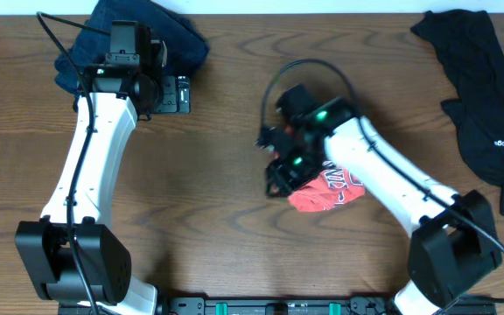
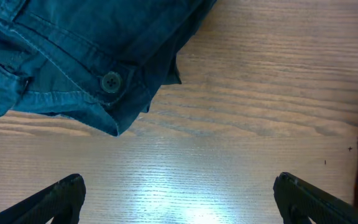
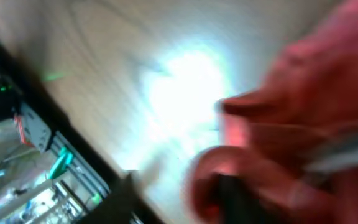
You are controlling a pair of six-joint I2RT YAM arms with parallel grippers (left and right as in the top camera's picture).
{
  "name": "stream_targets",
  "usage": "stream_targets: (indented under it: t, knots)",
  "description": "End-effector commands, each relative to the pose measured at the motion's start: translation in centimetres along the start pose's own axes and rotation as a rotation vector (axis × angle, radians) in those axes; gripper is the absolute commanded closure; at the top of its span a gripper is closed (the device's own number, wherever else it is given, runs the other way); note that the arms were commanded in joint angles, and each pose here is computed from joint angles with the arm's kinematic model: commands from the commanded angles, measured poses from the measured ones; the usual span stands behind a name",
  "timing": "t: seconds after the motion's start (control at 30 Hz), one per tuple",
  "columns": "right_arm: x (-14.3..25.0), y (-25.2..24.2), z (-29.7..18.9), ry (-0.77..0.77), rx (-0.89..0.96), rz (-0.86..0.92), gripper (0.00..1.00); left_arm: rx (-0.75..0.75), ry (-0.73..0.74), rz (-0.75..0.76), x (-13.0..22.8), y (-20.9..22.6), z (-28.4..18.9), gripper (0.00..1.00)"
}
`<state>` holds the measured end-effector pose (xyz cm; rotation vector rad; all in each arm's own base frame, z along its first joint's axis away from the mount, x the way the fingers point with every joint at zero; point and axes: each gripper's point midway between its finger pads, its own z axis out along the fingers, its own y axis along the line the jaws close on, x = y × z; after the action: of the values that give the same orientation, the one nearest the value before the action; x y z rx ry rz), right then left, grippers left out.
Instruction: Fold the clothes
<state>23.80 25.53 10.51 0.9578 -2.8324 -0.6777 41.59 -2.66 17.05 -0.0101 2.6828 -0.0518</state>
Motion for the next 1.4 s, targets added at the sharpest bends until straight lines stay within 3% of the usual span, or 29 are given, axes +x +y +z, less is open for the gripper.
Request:
stream_targets:
  t: [0.0, 0.23, 0.43, 0.63, 0.77, 1.1, 1.27, 1.37]
  knots:
    - [0.2, 1.1, 0.0, -0.003, 0.022, -0.051, 0.44, -0.014, 0.007, 0.003, 0.2, 0.4, 0.3, 0.02]
    - [-1.4, -0.4, -2.6, -0.064, 0.040, -0.009, 0.43, -0.014, 0.008, 0.003, 0.2, 0.4, 0.3, 0.02]
    - [-4.0, -5.0, -7.1, -0.209, 0.102, 0.134, 0.39, -0.014, 0.011, 0.003, 0.2, 0.4, 0.3, 0.02]
    - [-4.0, -9.3, -9.0, -0.269, 0.142, 0.258, 0.31, -0.014, 0.011, 0.003, 0.2, 0.4, 0.3, 0.02]
    - [-3.1, -12.5, -9.1, -0.271, 0.243, 0.349, 0.29, -0.014, 0.010, 0.003, 0.2, 0.4, 0.3, 0.02]
    - [-1.3, -15.2, -6.6, -0.254, 0.300, 0.526, 0.32, -0.014, 0.007, 0.003, 0.2, 0.4, 0.3, 0.02]
    - [-1.5, -16.0, -5.1, -0.290, 0.293, 0.577, 0.39, -0.014, 0.007, 0.003, 0.2, 0.4, 0.3, 0.02]
    - [-1.9, -16.4, -4.6, -0.318, 0.290, 0.594, 0.62, -0.014, 0.007, 0.003, 0.2, 0.4, 0.3, 0.02]
